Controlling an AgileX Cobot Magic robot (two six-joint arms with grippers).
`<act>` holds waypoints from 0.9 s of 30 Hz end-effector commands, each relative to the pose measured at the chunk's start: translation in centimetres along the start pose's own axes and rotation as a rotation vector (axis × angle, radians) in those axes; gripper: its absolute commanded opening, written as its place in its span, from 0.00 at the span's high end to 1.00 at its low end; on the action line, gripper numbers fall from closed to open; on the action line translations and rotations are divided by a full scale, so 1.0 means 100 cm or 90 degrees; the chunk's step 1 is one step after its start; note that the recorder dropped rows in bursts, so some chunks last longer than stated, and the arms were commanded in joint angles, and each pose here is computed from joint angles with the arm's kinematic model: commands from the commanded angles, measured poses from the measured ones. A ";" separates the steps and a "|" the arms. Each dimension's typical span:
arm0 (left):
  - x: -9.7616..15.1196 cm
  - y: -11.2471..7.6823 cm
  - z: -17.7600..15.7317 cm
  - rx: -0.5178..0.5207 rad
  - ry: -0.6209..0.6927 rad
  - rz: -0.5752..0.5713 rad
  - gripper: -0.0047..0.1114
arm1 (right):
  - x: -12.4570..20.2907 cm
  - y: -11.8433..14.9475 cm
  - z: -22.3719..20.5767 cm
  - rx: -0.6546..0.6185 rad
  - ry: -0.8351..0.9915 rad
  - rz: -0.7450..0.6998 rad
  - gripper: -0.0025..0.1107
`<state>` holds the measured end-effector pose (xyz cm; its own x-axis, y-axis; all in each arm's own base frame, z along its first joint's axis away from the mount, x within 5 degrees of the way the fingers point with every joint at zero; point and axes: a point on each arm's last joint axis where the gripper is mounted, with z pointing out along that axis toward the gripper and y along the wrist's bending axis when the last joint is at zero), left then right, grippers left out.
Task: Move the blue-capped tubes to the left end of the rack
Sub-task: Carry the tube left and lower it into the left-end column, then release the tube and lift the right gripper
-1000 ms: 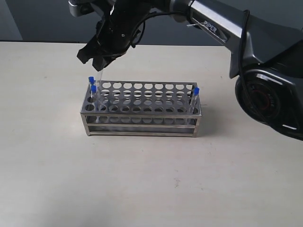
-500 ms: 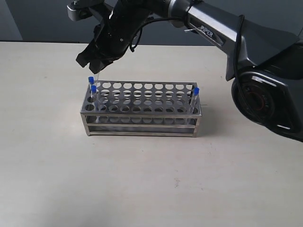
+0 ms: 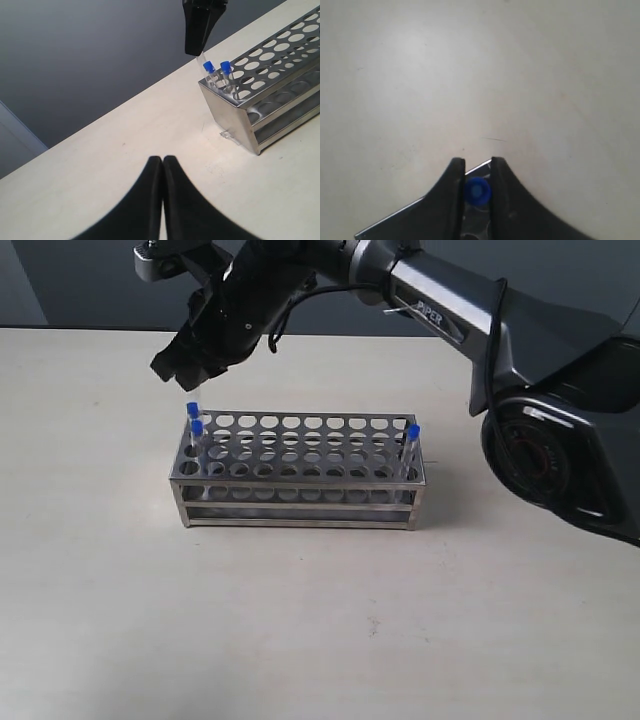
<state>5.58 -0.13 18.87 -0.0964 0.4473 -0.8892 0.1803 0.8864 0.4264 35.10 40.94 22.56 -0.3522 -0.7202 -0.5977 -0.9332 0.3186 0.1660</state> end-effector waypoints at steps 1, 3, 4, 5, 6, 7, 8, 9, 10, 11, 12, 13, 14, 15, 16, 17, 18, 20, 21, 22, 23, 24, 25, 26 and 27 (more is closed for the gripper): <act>-0.002 0.000 0.000 0.002 -0.006 -0.004 0.95 | 0.002 0.013 0.012 -0.035 0.013 -0.008 0.99; -0.002 0.000 0.000 0.002 -0.006 -0.004 0.95 | 0.003 0.012 0.012 -0.030 0.022 -0.012 0.99; -0.002 0.000 0.000 0.002 -0.006 -0.004 0.95 | 0.004 0.012 0.012 -0.028 0.025 -0.012 0.99; -0.002 0.000 0.000 0.002 -0.006 -0.004 0.95 | 0.004 0.012 0.012 -0.027 0.028 -0.006 0.99; -0.002 0.000 0.000 0.002 -0.006 -0.004 0.95 | 0.005 0.011 0.012 -0.022 0.031 -0.004 0.99; -0.002 0.000 0.000 0.002 -0.006 -0.004 0.95 | 0.005 0.010 0.012 -0.017 0.032 -0.004 0.99; -0.002 0.000 0.000 0.002 -0.006 -0.004 0.95 | 0.005 0.010 0.012 -0.016 0.031 -0.005 0.99; -0.002 0.000 0.000 0.002 -0.006 -0.004 0.95 | 0.005 0.010 0.012 -0.016 0.031 -0.005 0.99; -0.002 0.000 0.000 0.002 -0.006 -0.004 0.95 | 0.005 0.010 0.012 -0.016 0.031 -0.002 0.99; -0.002 0.000 0.000 0.002 -0.006 -0.004 0.95 | 0.005 0.010 0.012 -0.016 0.031 -0.001 0.99; -0.002 0.000 0.000 0.002 -0.006 -0.004 0.95 | 0.005 0.010 0.012 -0.016 0.031 -0.001 0.99; -0.002 0.000 0.000 0.002 -0.006 -0.004 0.95 | 0.005 0.011 0.013 -0.016 0.031 0.000 0.99; -0.002 0.000 0.000 0.002 -0.006 -0.004 0.95 | 0.005 0.011 0.013 -0.016 0.031 0.002 0.98; -0.002 0.000 0.000 0.002 -0.006 -0.004 0.95 | 0.005 0.011 0.013 -0.016 0.031 0.004 0.97; -0.002 0.000 0.000 0.002 -0.006 -0.004 0.95 | 0.005 0.011 0.013 -0.018 0.035 0.004 0.93; -0.002 0.000 0.000 0.002 -0.006 -0.004 0.95 | 0.006 0.011 0.013 -0.021 0.038 0.004 0.90; -0.002 0.000 0.000 0.002 -0.006 -0.004 0.95 | 0.006 0.012 0.013 -0.024 0.039 0.006 0.85; -0.002 0.000 0.000 0.002 -0.006 -0.004 0.95 | 0.006 0.012 0.013 -0.026 0.042 0.005 0.75; -0.002 0.000 0.000 0.002 -0.006 -0.004 0.95 | 0.007 0.012 0.013 -0.027 0.045 0.005 0.69; -0.002 0.000 0.000 0.002 -0.006 -0.004 0.95 | 0.007 0.012 0.013 -0.027 0.045 0.009 0.66; -0.002 0.000 0.000 0.002 -0.006 -0.004 0.95 | 0.007 0.012 0.012 -0.028 0.047 0.011 0.64; -0.002 0.000 0.000 0.002 -0.006 -0.004 0.95 | 0.007 0.013 0.012 -0.029 0.049 0.011 0.64; -0.002 0.000 0.000 0.002 -0.006 -0.004 0.95 | 0.007 0.013 0.012 -0.030 0.051 0.011 0.64; -0.002 0.000 0.000 0.002 -0.006 -0.004 0.95 | 0.007 0.013 0.012 -0.030 0.050 0.010 0.64; -0.002 0.000 0.000 0.002 -0.006 -0.004 0.95 | 0.006 0.013 0.010 -0.029 0.048 0.009 0.64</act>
<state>5.58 -0.13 18.87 -0.0964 0.4473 -0.8892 0.1803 0.8864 0.4264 34.09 41.57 21.47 -0.3601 -0.7558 -0.5469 -0.9325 0.3095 0.1863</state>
